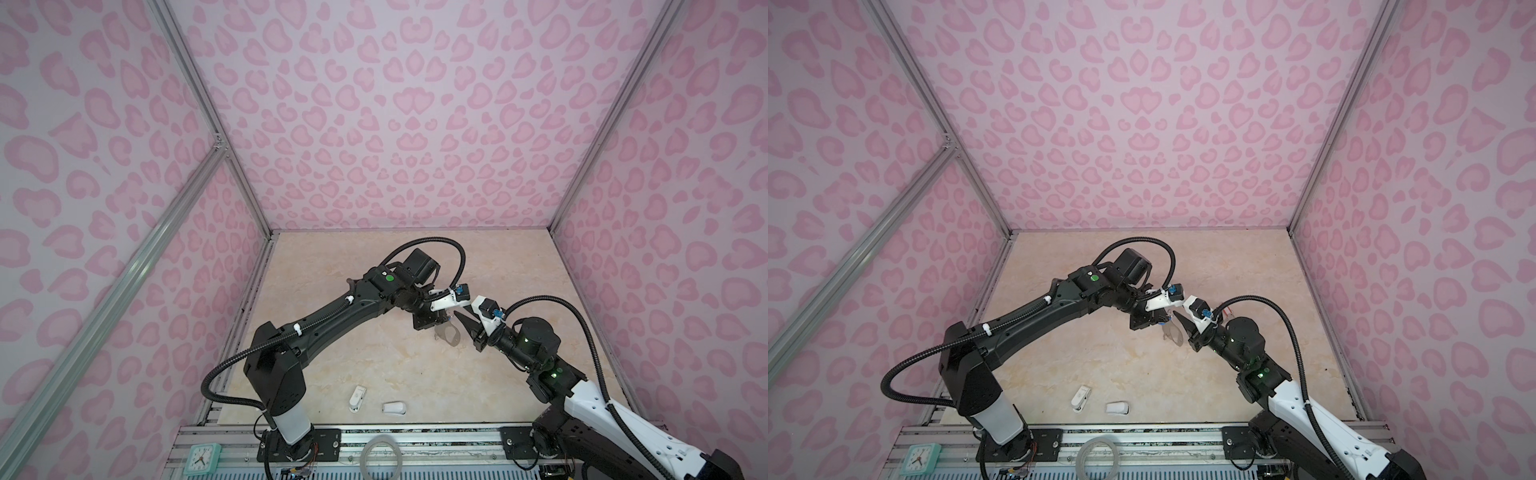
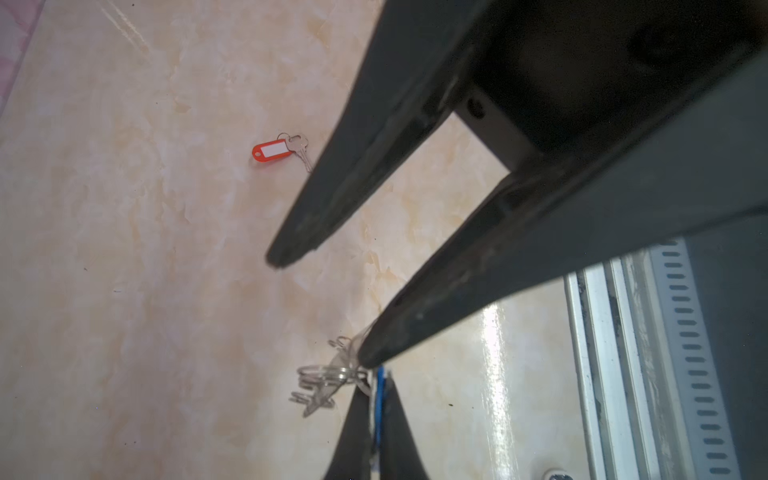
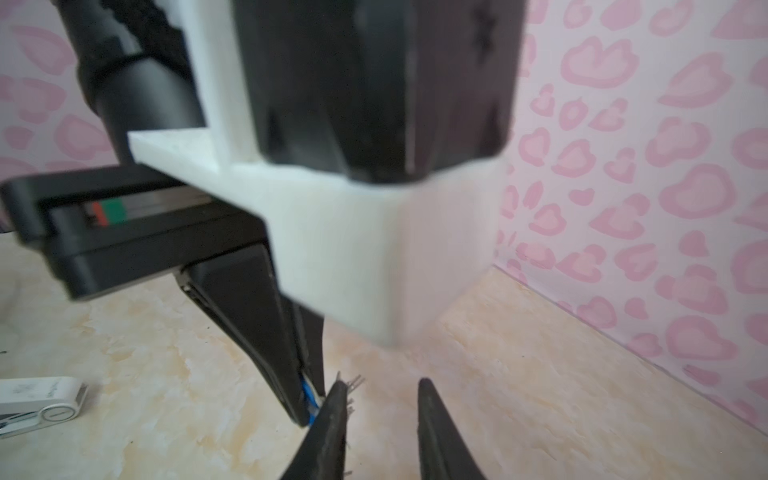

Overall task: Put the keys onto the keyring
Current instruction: 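Open the right gripper and withdraw it while the left gripper holds the plate, then set plate down with left gripper while right gripper moves above red-tagged key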

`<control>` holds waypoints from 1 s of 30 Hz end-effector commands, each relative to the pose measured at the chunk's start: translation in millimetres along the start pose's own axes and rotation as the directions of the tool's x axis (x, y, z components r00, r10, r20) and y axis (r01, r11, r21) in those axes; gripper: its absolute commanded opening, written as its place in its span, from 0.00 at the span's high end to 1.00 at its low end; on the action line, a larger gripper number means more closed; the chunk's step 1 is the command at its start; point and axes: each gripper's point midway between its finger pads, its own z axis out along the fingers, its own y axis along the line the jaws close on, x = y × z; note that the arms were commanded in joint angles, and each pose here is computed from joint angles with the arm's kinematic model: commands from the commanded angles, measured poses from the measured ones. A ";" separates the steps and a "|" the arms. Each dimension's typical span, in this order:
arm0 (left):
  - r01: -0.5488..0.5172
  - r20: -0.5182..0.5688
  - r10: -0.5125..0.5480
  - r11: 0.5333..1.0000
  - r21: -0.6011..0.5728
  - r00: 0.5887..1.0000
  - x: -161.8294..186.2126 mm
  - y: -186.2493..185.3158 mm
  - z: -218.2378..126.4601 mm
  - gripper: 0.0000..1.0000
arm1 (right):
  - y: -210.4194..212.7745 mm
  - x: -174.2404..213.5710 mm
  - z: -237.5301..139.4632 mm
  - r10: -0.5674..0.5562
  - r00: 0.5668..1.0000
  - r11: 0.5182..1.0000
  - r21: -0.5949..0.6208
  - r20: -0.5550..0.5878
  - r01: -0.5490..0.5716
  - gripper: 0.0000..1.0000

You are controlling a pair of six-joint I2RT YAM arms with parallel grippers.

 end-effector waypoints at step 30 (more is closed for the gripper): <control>-0.019 -0.460 -0.032 0.994 -0.104 0.887 172.4 44.2 35.7 0.97 | -75.6 52.7 -22.0 -0.027 0.956 0.945 0.305 -0.293 0.121 0.53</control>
